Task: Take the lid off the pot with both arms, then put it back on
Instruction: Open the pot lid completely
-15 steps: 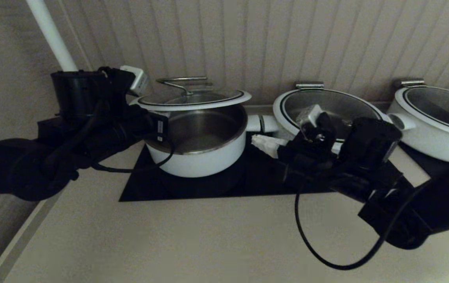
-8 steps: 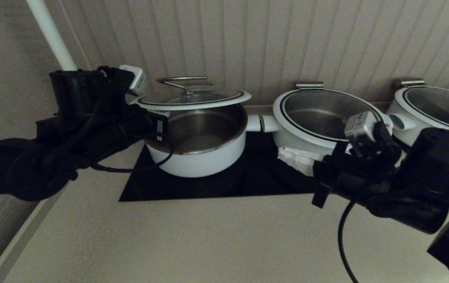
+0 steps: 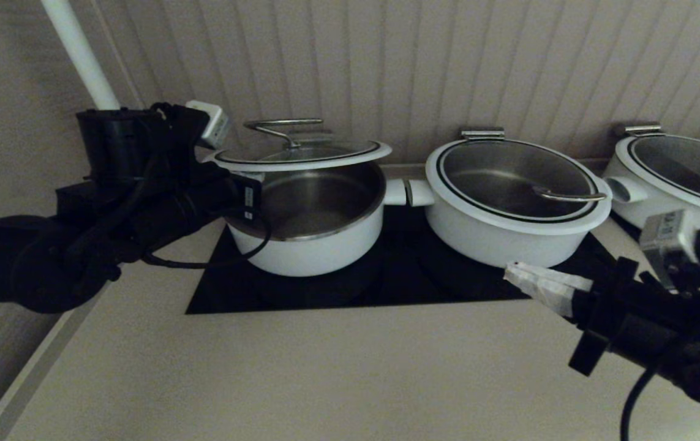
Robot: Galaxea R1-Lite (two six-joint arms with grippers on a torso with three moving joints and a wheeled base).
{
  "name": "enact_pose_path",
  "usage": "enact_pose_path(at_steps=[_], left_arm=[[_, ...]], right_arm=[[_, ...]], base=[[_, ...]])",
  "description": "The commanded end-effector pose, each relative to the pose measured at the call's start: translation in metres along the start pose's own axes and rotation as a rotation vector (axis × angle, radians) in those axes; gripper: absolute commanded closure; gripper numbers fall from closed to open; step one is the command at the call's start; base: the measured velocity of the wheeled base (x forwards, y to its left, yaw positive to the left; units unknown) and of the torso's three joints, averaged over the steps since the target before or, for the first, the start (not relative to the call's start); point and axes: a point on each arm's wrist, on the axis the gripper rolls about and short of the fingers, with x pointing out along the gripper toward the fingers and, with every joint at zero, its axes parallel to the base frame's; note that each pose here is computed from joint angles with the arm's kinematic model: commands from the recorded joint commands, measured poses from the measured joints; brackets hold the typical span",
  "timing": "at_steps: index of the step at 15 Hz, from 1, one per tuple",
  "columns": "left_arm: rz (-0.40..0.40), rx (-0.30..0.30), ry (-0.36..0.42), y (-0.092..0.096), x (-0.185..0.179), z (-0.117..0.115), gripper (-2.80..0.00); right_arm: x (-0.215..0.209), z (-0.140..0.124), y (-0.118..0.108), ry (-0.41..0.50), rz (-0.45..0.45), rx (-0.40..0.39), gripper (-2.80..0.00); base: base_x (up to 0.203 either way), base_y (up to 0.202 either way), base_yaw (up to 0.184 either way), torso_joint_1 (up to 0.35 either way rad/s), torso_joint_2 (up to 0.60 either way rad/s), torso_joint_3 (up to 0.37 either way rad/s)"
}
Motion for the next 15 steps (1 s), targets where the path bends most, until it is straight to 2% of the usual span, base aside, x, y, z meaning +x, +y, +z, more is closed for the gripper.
enact_pose_path(at_steps=[1,5,11,15], left_arm=[[0.001,0.0,-0.005,0.0,-0.001,0.001,0.0],[0.007,0.0,-0.008,0.0,-0.001,0.002,0.0],[0.009,-0.005,-0.006,0.001,-0.001,0.001,0.0],[0.009,-0.005,-0.009,0.001,-0.001,0.002,0.0]], right_arm=[[-0.027,-0.003,0.0,0.002,-0.054,-0.003,0.0],[-0.06,-0.013,0.001,0.043,-0.143,0.017,0.0],[-0.1,-0.033,0.016,0.126,-0.25,0.148,0.0],[-0.122,-0.041,0.024,0.132,-0.313,0.167,0.0]], base=[[0.0,0.0,0.0,0.0,0.0,0.0],[0.0,0.0,0.0,0.0,0.0,0.0],[0.0,0.0,0.0,0.0,0.0,0.0],[0.0,0.0,0.0,0.0,0.0,0.0]])
